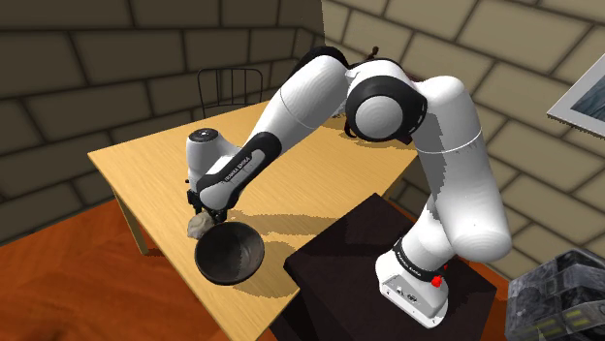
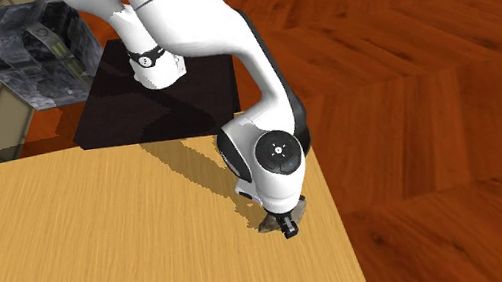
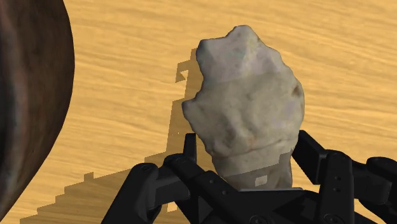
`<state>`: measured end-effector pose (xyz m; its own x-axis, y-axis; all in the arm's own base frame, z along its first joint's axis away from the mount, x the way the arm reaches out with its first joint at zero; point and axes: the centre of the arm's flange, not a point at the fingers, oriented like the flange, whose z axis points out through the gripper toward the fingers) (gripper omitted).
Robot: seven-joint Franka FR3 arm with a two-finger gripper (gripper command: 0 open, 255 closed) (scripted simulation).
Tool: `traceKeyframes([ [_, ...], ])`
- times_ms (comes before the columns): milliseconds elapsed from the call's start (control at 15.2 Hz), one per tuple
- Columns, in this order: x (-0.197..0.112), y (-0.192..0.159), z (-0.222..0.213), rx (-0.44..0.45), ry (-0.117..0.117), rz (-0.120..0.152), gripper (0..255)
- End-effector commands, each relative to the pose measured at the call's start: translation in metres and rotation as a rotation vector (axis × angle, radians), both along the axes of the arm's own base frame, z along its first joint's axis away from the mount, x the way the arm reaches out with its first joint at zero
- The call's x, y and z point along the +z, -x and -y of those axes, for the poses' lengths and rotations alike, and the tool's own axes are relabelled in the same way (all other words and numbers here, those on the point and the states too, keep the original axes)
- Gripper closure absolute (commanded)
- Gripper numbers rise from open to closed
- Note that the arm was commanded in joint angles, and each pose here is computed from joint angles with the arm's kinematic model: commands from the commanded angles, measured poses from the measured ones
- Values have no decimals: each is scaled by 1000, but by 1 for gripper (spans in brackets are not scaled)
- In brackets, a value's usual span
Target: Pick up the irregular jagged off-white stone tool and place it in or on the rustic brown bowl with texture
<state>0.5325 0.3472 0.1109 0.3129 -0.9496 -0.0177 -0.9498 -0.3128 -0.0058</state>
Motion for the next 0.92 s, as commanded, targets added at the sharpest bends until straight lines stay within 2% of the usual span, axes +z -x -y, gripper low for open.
traceKeyframes([
  [0, 0, 0, 0, 0, 0, 0, 255],
  [330, 0, 0, 0, 0, 0, 0, 255],
  [858, 42, 0, 0, 0, 0, 0, 255],
])
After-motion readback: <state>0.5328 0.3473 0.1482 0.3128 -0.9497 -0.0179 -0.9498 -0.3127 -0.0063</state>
